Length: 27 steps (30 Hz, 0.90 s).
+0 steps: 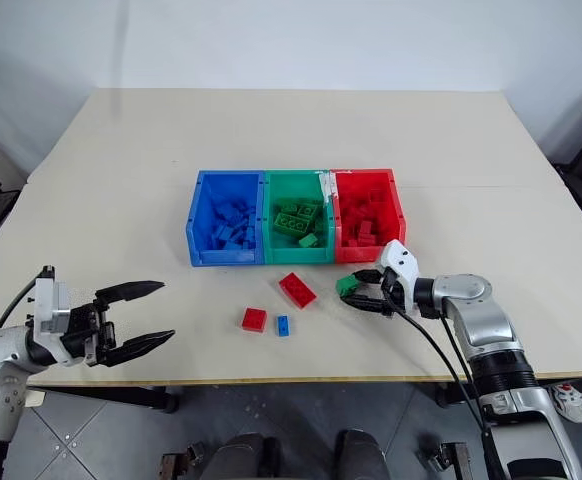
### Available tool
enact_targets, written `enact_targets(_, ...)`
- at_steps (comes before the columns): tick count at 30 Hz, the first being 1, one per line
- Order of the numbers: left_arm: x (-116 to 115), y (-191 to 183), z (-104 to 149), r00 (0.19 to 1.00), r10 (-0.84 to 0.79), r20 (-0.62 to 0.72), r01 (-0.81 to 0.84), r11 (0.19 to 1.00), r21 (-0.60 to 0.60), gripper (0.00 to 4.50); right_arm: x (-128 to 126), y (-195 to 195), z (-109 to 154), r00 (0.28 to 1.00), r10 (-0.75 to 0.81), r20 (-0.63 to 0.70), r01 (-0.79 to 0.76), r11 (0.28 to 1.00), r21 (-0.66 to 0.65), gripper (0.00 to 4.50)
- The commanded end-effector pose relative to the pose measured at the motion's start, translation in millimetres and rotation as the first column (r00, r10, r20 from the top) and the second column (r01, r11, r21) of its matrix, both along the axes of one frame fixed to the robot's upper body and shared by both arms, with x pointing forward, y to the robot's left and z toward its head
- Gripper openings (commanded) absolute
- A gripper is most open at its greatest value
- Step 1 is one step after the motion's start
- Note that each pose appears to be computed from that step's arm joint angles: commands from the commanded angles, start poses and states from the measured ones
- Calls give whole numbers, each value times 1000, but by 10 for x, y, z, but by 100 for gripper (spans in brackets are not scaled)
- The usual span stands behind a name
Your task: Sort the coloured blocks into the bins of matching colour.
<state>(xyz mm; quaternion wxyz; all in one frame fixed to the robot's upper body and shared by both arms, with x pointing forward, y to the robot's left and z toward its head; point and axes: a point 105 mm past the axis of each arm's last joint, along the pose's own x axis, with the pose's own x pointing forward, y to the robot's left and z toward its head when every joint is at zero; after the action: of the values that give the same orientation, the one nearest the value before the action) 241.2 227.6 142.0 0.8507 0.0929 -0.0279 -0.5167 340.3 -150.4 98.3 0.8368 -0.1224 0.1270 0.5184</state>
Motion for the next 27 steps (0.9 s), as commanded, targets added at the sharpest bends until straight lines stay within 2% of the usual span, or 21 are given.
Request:
enact_targets(1, -33, -6, 87, 999, 1, 39, -1, 1000, -14, 450, -21, -58, 224, 997, -7, 75, 5, 1000, 21, 182)
enact_targets(2, -36, -8, 86, 999, 1, 38, 0, 1000, -15, 450, -38, -65, 273, 996, -4, 87, 2, 1000, 27, 161)
enact_targets(6, -36, -7, 82, 999, -1, 37, 1, 1000, -17, 450, -114, -59, 460, 993, 9, 122, -15, 999, 48, 161)
enact_targets(9, 4, -6, 81, 999, -15, 34, 15, 1000, -15, 450, -183, 149, 892, 981, 74, 180, -93, 991, 99, 161)
enact_targets(14, 76, -9, 104, 999, -21, 43, 22, 1000, -14, 450, 90, 520, 1195, 967, 77, 244, -126, 973, 195, 161)
enact_targets(19, 94, -39, 117, 998, -24, 54, 25, 1000, -18, 450, 505, 782, 1203, 963, 40, 265, -96, 975, 201, 161)
enact_targets(22, 79, -47, 123, 998, -20, 60, 21, 1000, -19, 450, 657, 847, 1215, 962, 17, 274, -75, 976, 203, 161)
enact_targets(27, 11, -8, 118, 998, 6, 59, -5, 1000, -18, 450, 730, 814, 1277, 951, 16, 308, -83, 975, 206, 328)
